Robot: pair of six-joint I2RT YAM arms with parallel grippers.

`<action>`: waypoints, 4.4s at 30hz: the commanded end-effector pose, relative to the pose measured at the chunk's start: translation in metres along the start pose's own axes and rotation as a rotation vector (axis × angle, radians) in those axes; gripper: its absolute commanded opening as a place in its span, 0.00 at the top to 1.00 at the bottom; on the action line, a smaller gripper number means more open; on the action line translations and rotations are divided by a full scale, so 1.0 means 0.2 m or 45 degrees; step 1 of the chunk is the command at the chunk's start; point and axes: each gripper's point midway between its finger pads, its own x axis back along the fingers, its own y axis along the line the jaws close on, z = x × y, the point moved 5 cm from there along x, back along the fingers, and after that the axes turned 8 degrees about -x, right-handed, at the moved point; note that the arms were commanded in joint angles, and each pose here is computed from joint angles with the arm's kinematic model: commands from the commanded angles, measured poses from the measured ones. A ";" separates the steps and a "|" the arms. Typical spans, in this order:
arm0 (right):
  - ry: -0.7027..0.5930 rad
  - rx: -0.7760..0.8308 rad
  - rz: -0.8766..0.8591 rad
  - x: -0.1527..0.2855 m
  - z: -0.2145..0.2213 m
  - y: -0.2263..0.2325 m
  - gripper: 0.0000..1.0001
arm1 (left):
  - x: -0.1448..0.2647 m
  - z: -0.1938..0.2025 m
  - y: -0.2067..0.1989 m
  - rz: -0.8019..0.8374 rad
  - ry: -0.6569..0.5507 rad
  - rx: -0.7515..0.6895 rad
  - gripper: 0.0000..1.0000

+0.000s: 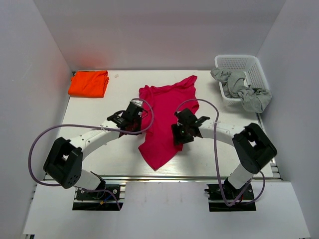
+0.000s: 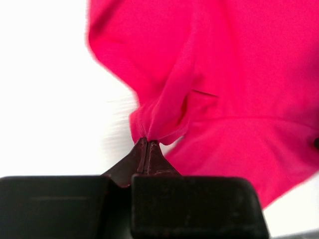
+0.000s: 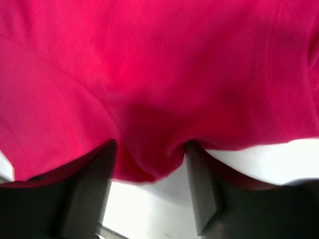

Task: Fold and stack the t-shirts
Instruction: Flatten out the tshirt

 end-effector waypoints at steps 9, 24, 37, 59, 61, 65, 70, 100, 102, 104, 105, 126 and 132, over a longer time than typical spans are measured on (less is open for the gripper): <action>-0.152 -0.316 0.661 -0.07 -0.15 -0.29 0.92 | 0.06 0.12 0.24 -0.411 0.043 0.203 1.00; -0.394 -0.413 0.771 0.31 -0.52 -0.60 0.27 | 0.05 0.07 0.10 -0.099 -0.090 0.051 1.00; -0.085 -0.357 0.198 0.34 0.09 -0.38 0.10 | 0.12 0.04 0.10 -0.059 -0.195 0.062 1.00; -0.178 -0.472 0.234 0.22 0.01 -0.32 1.00 | 0.24 -0.11 0.16 -0.154 -0.344 0.149 1.00; -0.337 -0.445 0.246 0.33 -0.11 -0.31 1.00 | 0.31 -0.21 0.20 -0.215 -0.434 0.188 1.00; -0.829 -0.429 0.235 0.77 -0.53 -0.21 1.00 | 0.51 -0.41 0.26 -0.324 -0.613 0.266 1.00; -1.374 -0.484 0.243 1.34 -0.78 -0.17 1.00 | 0.83 -0.65 0.40 -0.574 -0.815 0.372 1.00; -2.595 0.122 0.011 3.35 -0.30 0.10 1.00 | 2.68 -0.64 0.47 0.002 -1.993 -0.017 1.00; -2.622 0.148 -0.008 3.39 -0.23 0.10 1.00 | 2.72 -0.60 0.47 0.030 -2.014 -0.039 1.00; -2.611 0.218 -0.056 3.38 -0.19 0.13 1.00 | 2.76 -0.58 0.45 0.075 -2.034 -0.061 1.00; -2.642 0.229 -0.079 3.42 -0.11 0.12 1.00 | 2.78 -0.55 0.46 0.084 -2.051 -0.066 1.00; -2.452 0.255 -0.160 3.08 -0.10 0.09 1.00 | 2.61 -0.41 0.44 0.163 -1.967 -0.037 1.00; -2.431 0.240 -0.149 3.06 -0.09 0.08 1.00 | 2.55 -0.40 0.43 0.169 -1.919 -0.040 1.00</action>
